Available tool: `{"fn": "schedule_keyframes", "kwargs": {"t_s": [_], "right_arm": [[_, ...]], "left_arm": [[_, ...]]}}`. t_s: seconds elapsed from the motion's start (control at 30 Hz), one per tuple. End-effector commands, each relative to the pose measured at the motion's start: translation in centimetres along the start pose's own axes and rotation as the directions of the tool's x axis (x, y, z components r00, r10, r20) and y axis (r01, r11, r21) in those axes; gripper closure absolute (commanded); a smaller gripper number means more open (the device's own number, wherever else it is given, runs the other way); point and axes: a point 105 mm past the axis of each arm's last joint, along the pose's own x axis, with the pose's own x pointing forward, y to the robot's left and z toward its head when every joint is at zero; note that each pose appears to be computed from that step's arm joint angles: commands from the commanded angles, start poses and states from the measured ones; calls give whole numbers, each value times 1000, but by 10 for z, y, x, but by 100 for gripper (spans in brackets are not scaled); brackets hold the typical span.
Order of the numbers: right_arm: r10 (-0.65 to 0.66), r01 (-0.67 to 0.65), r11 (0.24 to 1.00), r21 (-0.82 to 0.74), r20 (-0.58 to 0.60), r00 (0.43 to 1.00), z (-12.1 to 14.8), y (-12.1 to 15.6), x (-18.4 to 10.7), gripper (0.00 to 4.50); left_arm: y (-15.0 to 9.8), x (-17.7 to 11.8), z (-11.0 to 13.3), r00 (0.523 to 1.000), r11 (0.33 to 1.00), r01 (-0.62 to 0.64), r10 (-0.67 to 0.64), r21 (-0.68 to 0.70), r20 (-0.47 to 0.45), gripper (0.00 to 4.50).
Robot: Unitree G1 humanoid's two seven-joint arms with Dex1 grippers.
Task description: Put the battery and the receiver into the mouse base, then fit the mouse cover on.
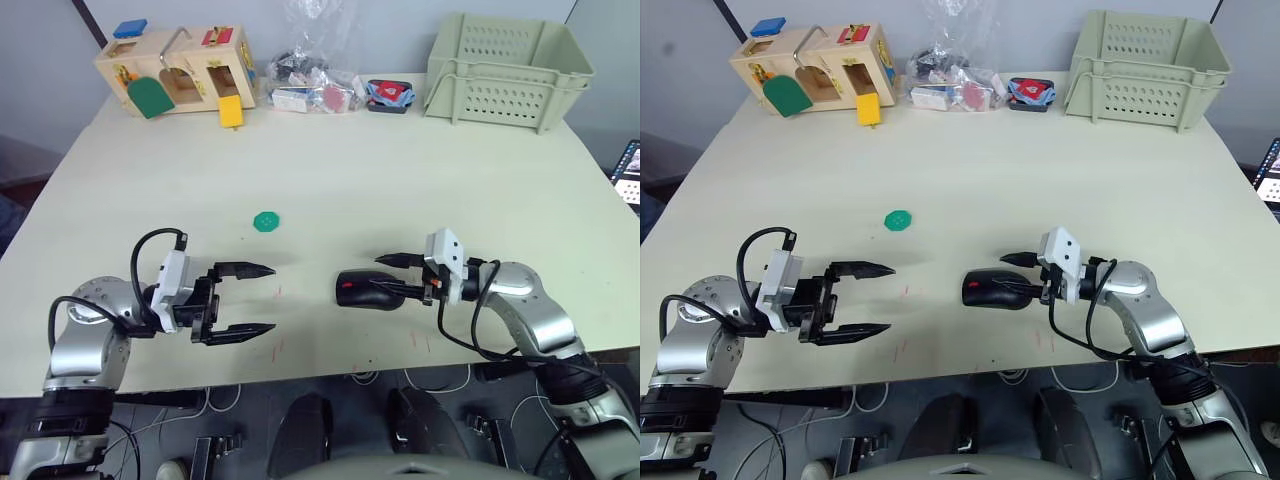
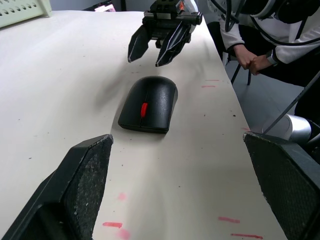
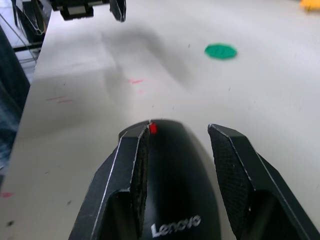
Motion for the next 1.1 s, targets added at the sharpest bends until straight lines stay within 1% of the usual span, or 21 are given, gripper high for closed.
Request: {"fn": "schedule_keyframes", "kwargs": {"t_s": [0.03,0.17,0.3,0.47,0.5,0.6,0.7,0.8,0.87,0.93,1.0,1.1], "right_arm": [[12,-11,999,-51,25,1000,0,3,1,252],[40,-39,999,-34,6,999,-17,9,8,252],[50,-50,999,-5,-51,997,-36,13,12,252],[57,-56,998,6,-80,995,-48,19,10,252],[53,-54,998,-13,-87,995,-49,19,9,252],[16,-17,998,-64,-20,1000,-36,15,6,252],[-20,27,996,-88,74,997,-15,10,0,252],[-49,58,996,-69,121,991,-3,8,-11,252],[-90,97,994,-54,118,989,2,7,-29,252],[-167,171,984,-44,86,982,0,3,-49,252],[-213,215,976,-34,62,975,-3,3,-64,252],[-308,308,951,-13,9,951,-12,2,-92,252]], "left_arm": [[0,-8,9,1000,999,0,0,41,5,0],[-2,-8,8,1000,999,-4,4,37,0,0],[-3,-8,9,1000,999,-5,6,34,-5,0],[-4,-5,7,1000,1000,-9,9,30,-8,0],[-4,-5,6,1000,1000,-13,13,26,-10,0],[-4,-1,4,999,999,-33,33,20,-9,0],[0,1,5,997,997,-78,78,17,4,0],[2,2,5,992,992,-123,122,14,11,0],[1,2,1,985,985,-173,173,-3,8,0],[-3,4,-3,976,976,-215,216,-31,13,0],[-4,5,-5,967,966,-255,256,-47,15,0],[0,2,-9,937,935,-348,348,-68,-8,0]]}}
